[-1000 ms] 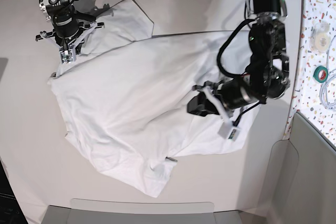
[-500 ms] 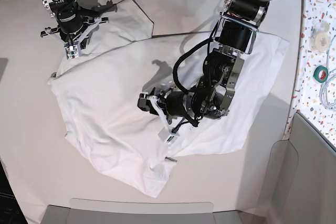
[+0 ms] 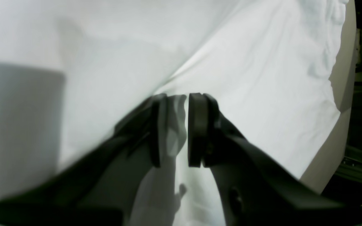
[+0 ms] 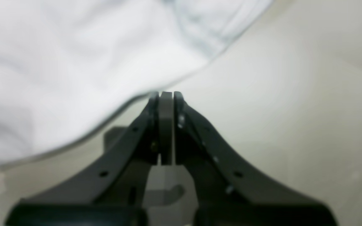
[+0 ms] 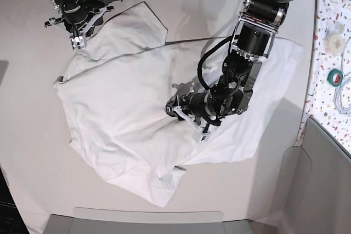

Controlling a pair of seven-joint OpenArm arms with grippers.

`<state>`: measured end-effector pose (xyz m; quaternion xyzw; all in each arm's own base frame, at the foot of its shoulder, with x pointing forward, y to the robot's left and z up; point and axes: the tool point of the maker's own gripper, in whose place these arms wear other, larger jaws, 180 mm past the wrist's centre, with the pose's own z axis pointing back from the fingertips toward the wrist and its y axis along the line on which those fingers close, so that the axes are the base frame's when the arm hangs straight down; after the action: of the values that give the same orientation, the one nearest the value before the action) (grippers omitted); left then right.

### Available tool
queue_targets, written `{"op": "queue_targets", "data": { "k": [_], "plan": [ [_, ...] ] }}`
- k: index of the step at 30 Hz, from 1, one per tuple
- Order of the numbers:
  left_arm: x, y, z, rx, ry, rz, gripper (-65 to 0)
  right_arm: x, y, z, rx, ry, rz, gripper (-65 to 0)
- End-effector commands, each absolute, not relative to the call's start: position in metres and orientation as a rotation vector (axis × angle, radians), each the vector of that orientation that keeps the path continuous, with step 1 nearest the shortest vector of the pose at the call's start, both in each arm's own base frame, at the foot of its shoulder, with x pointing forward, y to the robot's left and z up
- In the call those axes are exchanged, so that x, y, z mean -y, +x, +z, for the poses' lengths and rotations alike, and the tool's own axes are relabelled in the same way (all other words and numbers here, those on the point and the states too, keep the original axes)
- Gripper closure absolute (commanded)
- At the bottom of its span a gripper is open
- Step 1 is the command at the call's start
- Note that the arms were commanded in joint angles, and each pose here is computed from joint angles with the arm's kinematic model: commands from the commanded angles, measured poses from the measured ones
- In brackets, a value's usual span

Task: Layout the t-shirt on the table in an organized manner, then fold the t-shirt properly
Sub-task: 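Press the left gripper onto the shirt middle and smooth it flat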

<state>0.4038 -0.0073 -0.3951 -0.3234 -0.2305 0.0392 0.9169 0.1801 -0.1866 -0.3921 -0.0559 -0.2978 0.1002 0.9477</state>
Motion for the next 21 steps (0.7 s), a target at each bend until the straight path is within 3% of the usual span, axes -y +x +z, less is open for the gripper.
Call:
{"op": "queue_targets", "data": {
  "k": [1, 12, 17, 21],
  "plan": [
    [-0.007, 0.412, -0.396, 0.495, -0.602, 0.093, -11.2, 0.18, 0.182, -0.388, 0.627, -0.101, 0.228, 0.0],
    [-0.023, 0.414, -0.4, 0.52, -0.573, 0.108, -11.2, 0.147, 0.148, -0.402, 0.522, -0.026, 0.364, 0.0],
    [-0.022, 0.409, -0.405, 0.507, -0.571, 0.108, -11.2, 0.14, 0.16, -0.389, 0.584, -0.018, 0.368, 0.0],
    [-0.02, 0.408, -0.405, 0.506, -0.574, 0.106, -11.2, 0.095, 0.195, -0.369, 0.729, 0.07, 0.431, 0.0]
  ]
}}
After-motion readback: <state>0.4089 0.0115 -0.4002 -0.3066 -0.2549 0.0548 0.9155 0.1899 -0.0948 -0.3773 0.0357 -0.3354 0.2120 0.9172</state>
